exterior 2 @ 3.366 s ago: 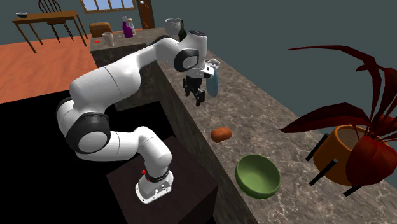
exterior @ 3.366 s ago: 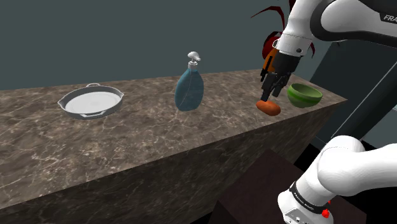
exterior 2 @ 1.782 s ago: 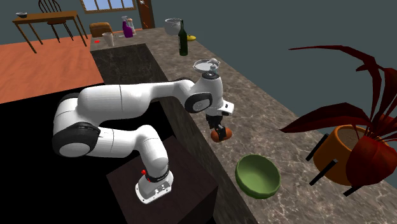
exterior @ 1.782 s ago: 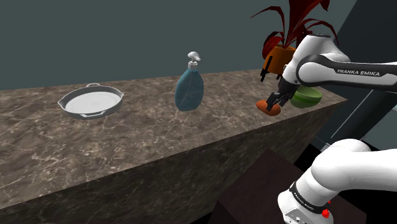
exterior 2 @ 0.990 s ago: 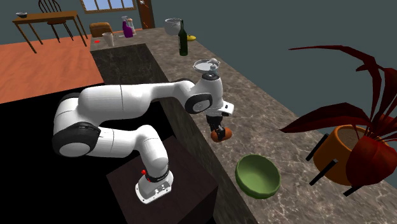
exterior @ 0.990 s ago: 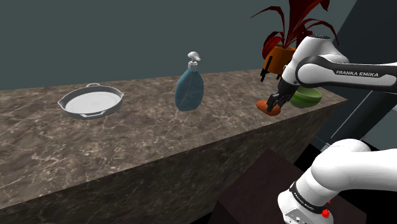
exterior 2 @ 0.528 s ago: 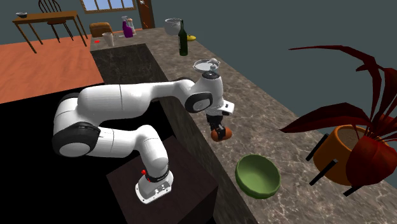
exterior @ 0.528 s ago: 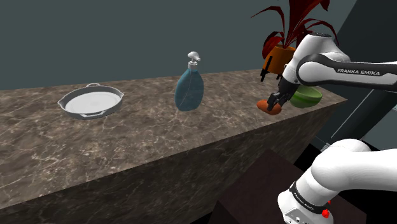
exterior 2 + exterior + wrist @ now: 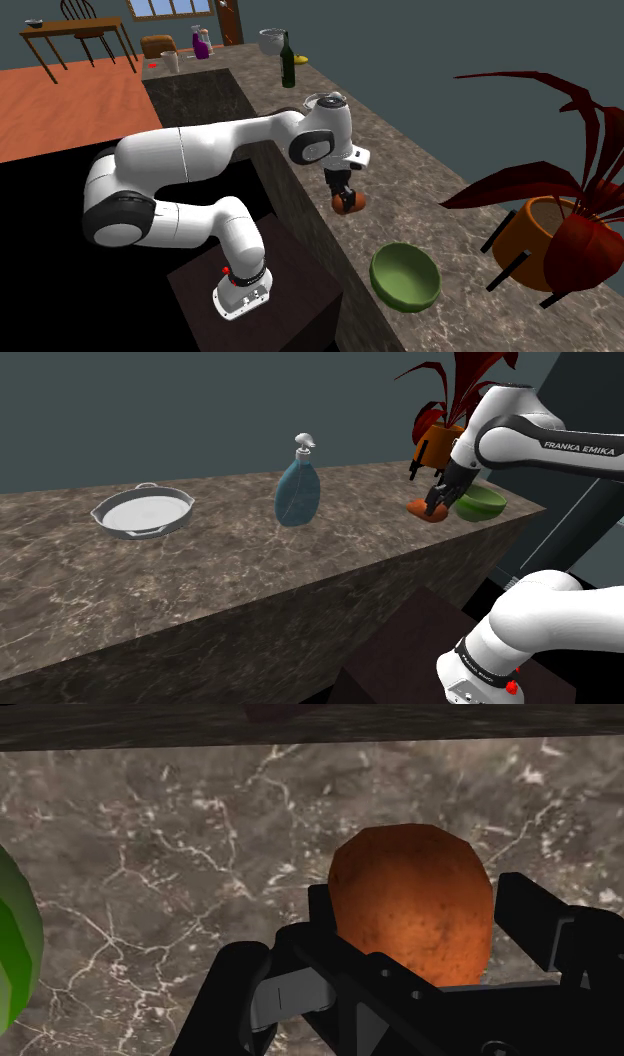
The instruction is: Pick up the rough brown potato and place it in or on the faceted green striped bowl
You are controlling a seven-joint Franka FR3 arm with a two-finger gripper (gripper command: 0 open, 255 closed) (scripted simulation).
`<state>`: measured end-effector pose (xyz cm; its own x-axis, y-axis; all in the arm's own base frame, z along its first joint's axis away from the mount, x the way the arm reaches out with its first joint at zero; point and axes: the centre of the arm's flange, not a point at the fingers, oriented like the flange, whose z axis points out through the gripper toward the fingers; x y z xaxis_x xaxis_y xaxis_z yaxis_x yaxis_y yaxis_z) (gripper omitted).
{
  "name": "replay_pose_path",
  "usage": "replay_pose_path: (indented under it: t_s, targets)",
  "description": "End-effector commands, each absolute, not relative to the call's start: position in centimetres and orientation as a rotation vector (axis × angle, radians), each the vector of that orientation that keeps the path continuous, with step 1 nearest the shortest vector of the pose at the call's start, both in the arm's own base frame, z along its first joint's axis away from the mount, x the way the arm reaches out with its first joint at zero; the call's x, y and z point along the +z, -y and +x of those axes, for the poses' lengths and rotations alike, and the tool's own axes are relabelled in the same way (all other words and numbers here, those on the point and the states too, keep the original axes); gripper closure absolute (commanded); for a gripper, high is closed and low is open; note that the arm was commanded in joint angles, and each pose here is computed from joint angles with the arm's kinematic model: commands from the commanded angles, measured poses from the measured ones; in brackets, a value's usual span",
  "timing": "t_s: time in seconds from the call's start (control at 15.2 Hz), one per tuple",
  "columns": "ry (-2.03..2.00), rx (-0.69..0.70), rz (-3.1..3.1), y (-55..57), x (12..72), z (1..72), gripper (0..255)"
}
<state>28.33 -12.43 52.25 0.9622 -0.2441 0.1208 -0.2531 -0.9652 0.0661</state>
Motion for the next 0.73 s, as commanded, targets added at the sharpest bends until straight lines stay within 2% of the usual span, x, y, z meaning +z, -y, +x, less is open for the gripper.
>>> replay_pose_path:
  t_s: [0.0, 0.66]
  targets:
    - [0.385, 0.171, 3.032, 12.5, 53.4, 28.4, 255]
    - [0.385, 0.171, 3.032, 12.5, 58.7, 28.4, 255]
